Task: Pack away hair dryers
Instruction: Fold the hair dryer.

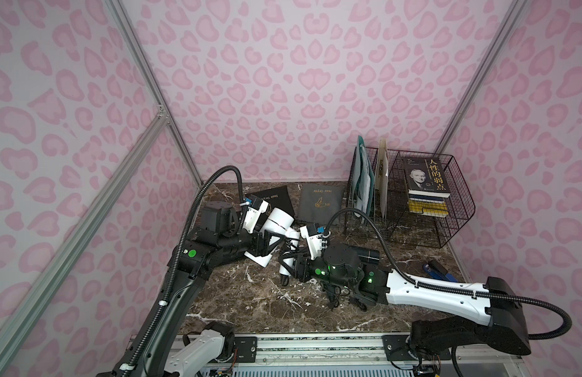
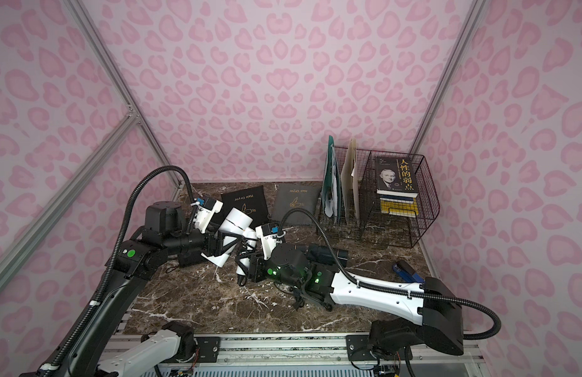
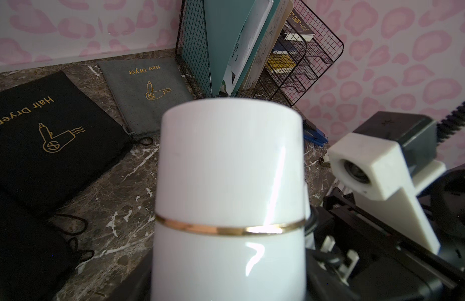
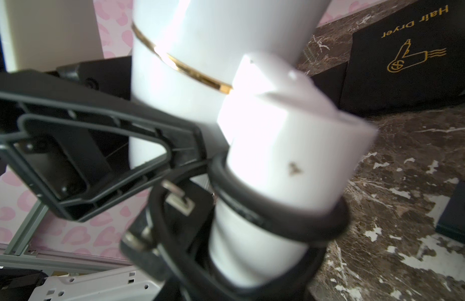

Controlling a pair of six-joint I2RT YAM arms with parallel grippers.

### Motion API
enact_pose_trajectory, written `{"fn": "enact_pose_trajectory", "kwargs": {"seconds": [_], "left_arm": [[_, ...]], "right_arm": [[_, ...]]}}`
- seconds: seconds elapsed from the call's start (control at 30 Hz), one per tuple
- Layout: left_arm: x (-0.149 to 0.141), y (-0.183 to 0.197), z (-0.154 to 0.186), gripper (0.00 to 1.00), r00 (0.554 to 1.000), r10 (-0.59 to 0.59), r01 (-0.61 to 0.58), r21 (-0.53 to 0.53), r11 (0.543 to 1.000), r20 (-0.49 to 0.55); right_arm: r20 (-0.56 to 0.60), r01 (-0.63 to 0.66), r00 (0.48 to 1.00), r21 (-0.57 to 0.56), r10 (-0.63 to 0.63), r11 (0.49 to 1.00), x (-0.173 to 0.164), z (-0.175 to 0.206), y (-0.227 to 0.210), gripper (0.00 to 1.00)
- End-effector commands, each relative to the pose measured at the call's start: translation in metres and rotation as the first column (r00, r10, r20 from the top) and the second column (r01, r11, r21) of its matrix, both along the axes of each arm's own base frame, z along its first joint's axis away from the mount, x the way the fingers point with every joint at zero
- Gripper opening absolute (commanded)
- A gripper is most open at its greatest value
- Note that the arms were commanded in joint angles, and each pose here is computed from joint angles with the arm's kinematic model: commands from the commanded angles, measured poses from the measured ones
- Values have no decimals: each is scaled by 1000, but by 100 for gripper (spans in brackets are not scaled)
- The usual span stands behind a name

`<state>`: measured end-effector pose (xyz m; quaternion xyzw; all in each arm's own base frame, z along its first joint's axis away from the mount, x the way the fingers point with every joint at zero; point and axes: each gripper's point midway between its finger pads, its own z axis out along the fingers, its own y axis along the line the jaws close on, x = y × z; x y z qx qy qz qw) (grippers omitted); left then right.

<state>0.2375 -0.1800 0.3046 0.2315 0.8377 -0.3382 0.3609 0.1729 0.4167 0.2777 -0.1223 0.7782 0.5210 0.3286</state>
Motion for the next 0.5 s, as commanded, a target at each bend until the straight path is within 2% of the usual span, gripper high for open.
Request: {"fn": "enact_pose_trajectory", "kwargs": {"seconds": [0.0,0.07,0.23,0.4,0.47], "left_arm": [[-28,-19,4,2,983,-114,97,-115,989,-145],[-27,-19,7,2,984,-111,96,-114,989,-137],[-26,-25,11,2,979,-126,98,-166,981,-163],[-29,-25,9,2,977,-136,109,-161,981,-162],[-30,-26,11,2,977,-143,114,-172,978,-161]], "right_arm": [[512,-359,858,665,-49,655,-61,225,-41,2],[501,-347,864,676,-59,650,-60,223,-46,4],[530,-415,847,693,-27,590,-70,235,-54,6],[609,-569,783,619,127,541,-96,244,-37,16],[607,-577,781,616,144,536,-98,243,-33,17]]}}
